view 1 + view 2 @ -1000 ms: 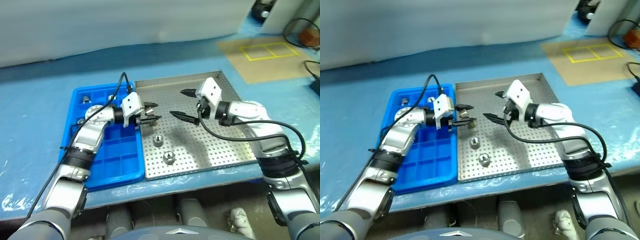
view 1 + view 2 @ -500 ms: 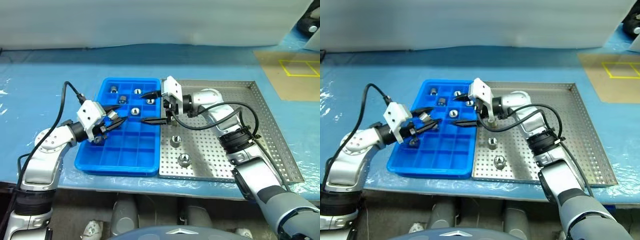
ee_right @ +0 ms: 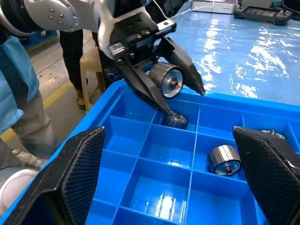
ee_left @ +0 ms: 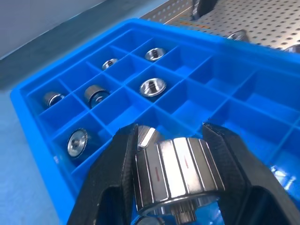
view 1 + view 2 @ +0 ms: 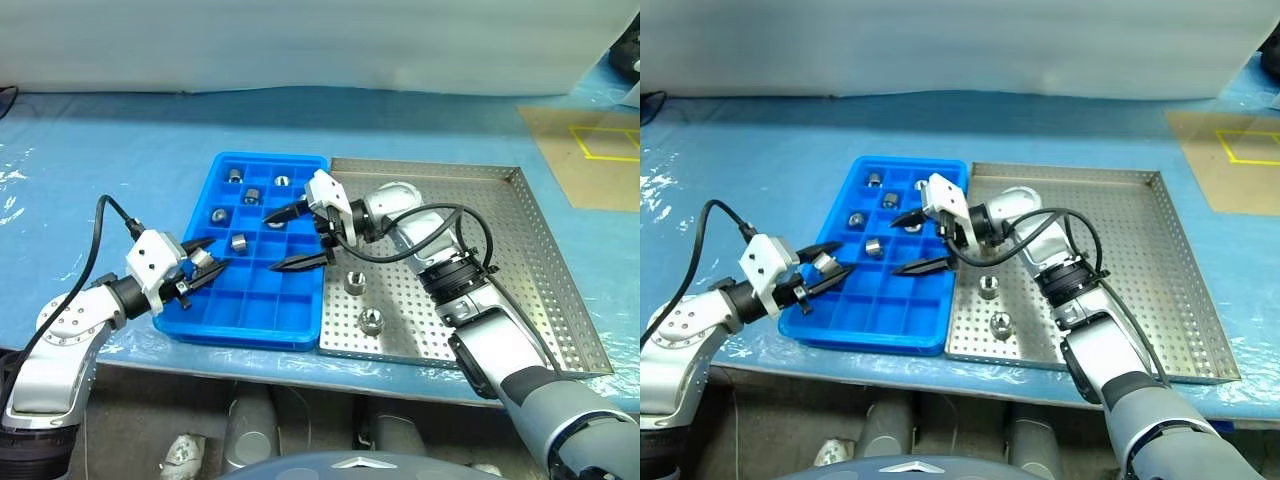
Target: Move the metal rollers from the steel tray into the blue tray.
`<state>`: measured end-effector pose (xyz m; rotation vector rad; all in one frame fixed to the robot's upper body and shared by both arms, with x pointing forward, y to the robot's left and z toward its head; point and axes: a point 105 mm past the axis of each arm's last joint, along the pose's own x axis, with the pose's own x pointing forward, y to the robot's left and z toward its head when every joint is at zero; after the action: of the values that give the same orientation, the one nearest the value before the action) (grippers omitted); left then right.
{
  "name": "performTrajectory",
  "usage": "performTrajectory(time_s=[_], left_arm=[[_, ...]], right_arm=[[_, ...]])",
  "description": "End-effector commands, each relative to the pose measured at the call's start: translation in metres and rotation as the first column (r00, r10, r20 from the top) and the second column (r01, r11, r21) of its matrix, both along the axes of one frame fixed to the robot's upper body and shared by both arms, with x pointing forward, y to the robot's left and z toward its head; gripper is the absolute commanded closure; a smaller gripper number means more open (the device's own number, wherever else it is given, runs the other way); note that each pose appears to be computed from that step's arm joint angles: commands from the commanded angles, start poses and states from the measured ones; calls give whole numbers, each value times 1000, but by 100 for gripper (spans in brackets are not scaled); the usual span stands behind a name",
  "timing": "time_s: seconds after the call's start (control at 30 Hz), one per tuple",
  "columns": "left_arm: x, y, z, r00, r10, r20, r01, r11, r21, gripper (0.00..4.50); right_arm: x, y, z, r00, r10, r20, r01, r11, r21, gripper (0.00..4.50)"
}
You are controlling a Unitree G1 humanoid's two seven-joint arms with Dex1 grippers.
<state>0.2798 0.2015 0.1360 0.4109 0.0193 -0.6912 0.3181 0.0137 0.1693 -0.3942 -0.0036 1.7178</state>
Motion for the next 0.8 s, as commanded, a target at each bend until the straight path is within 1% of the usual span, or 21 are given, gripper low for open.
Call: performTrajectory(time_s=[0.03,0.17,0.37,0.5,0.6,0.73,0.8], left_arm=[[7,-6,3,999,1,34,-1,1000,-11,266],[2,-8,-17,999,-26,-27,26,1000,15,266],[-4,8,-27,997,-2,-78,3,1000,15,266],[-5,13,-30,996,7,-85,-6,1000,21,266],[-7,9,-29,996,-7,-87,8,1000,12,266],[-15,-2,-24,994,-65,-90,64,998,-11,266],[-24,-7,-24,987,-107,-119,107,994,-7,266]], right_arm=[[-1,2,11,999,8,48,-9,1000,22,0],[1,-3,8,998,-20,54,19,1000,13,0],[3,-8,3,997,-48,61,48,999,3,0],[3,-8,1,996,-60,64,60,998,3,0],[3,-9,0,996,-66,67,66,998,1,0],[4,-10,-1,995,-74,71,74,997,-4,0],[5,-12,-3,994,-80,73,81,997,-8,0]])
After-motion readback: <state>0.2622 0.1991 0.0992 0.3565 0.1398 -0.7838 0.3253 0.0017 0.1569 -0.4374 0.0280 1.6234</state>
